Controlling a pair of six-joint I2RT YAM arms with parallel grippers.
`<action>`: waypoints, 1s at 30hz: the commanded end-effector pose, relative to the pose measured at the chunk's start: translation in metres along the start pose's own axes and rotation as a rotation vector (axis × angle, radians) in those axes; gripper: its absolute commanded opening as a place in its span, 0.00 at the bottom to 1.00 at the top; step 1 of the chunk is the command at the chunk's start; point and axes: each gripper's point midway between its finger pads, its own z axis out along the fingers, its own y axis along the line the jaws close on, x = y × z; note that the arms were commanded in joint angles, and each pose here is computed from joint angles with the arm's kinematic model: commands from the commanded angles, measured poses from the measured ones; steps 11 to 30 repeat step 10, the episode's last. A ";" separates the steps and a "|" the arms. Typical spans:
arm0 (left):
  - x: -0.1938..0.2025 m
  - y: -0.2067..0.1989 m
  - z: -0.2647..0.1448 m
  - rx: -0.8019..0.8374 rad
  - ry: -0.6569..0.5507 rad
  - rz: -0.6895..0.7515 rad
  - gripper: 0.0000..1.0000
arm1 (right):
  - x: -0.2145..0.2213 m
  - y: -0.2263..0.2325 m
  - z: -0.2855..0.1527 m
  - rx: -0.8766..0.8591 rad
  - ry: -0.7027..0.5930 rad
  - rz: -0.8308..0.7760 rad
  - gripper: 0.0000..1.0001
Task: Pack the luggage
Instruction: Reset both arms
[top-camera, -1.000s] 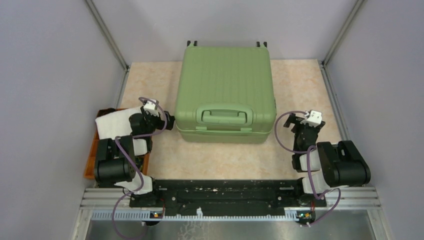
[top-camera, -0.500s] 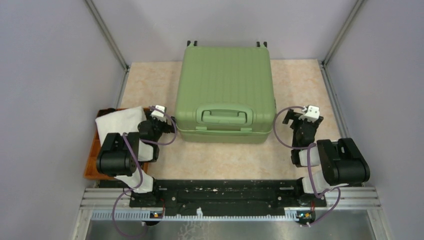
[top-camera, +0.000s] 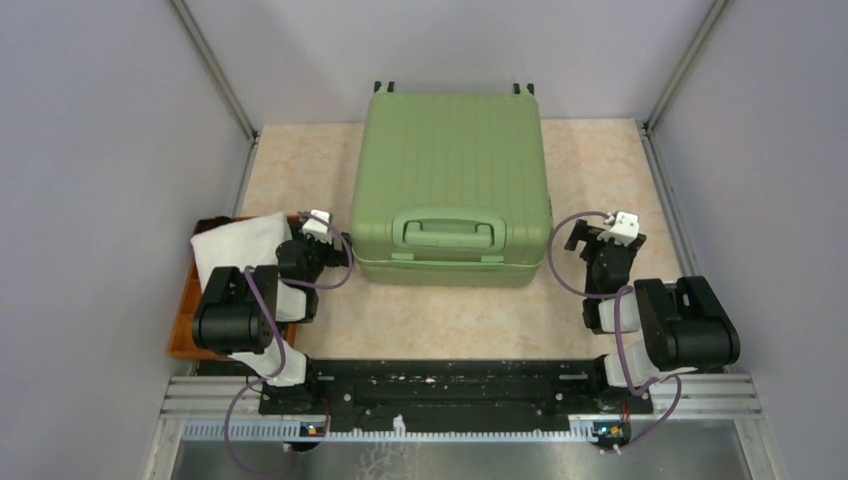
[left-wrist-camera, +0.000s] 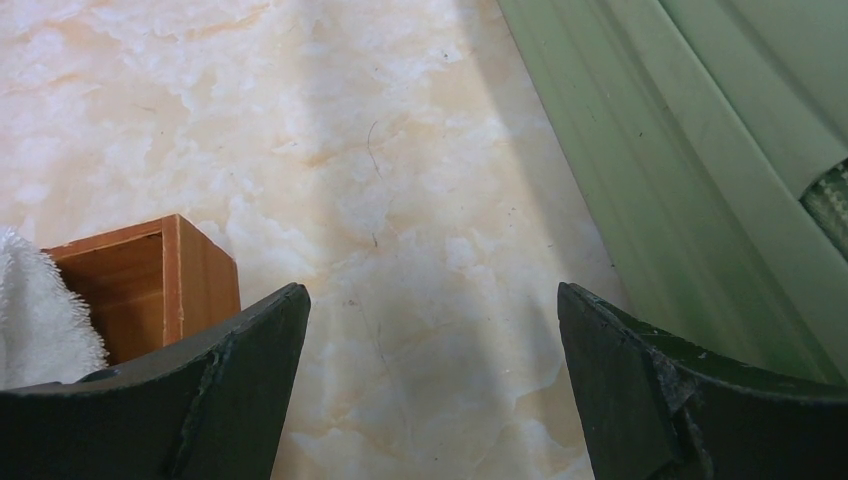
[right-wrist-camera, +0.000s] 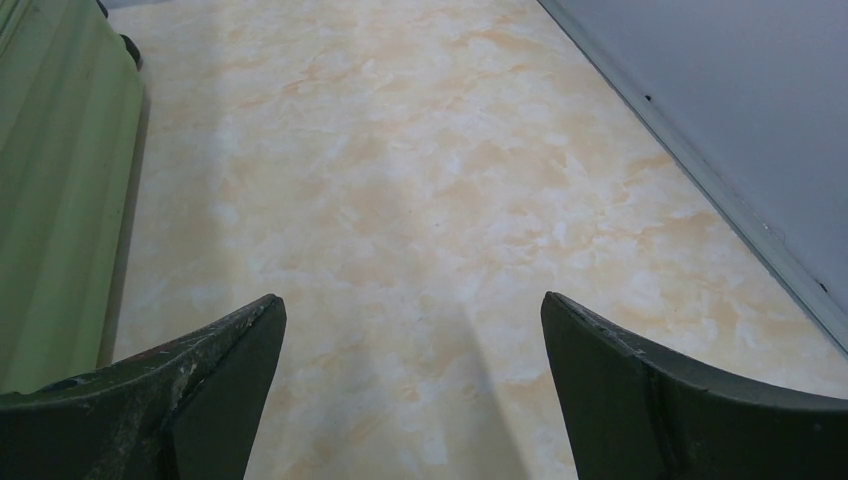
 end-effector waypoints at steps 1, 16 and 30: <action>-0.025 0.004 0.006 -0.006 -0.075 0.030 0.99 | -0.012 0.003 0.002 -0.013 -0.039 0.021 0.99; -0.027 0.004 0.004 -0.010 -0.082 0.030 0.99 | -0.012 0.003 0.002 -0.014 -0.038 0.021 0.99; -0.027 0.004 0.004 -0.010 -0.082 0.030 0.99 | -0.012 0.003 0.002 -0.014 -0.038 0.021 0.99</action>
